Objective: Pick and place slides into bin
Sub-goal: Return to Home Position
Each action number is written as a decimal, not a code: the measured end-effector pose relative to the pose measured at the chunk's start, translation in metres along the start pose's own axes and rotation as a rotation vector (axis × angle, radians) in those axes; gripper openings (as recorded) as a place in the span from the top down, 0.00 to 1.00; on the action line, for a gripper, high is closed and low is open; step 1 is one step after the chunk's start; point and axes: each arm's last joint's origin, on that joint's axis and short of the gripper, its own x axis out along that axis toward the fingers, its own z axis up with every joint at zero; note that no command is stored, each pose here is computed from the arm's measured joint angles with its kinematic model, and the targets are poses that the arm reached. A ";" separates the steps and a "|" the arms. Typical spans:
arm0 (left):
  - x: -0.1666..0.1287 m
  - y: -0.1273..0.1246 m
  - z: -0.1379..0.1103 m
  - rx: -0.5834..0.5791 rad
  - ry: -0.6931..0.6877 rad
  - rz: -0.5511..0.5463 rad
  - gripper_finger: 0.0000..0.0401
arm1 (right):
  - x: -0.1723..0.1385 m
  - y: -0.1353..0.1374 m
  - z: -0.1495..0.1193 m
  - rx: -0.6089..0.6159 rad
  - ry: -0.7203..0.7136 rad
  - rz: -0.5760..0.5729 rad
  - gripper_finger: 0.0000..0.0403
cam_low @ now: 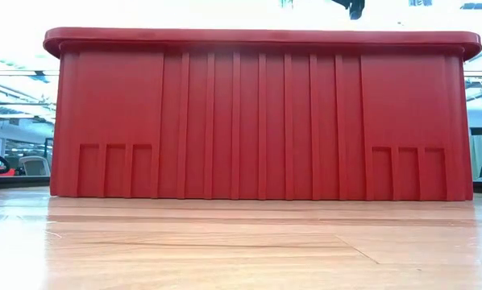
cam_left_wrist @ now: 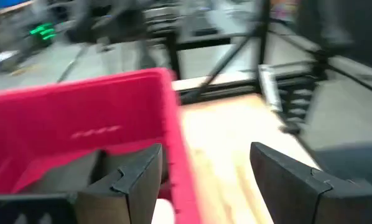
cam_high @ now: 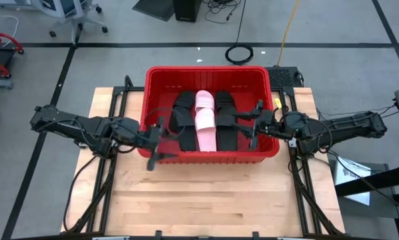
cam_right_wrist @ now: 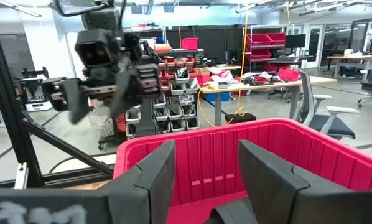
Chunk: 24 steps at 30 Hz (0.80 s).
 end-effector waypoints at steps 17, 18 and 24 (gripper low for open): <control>-0.040 0.035 -0.034 -0.025 -0.097 0.151 0.40 | 0.000 0.000 0.000 -0.001 0.003 0.001 0.59; -0.042 0.038 -0.036 -0.042 -0.105 0.157 0.40 | 0.000 0.000 0.000 -0.001 0.003 0.001 0.59; -0.059 0.049 -0.041 -0.054 -0.149 0.049 0.40 | 0.000 0.000 -0.001 -0.029 0.005 -0.001 0.59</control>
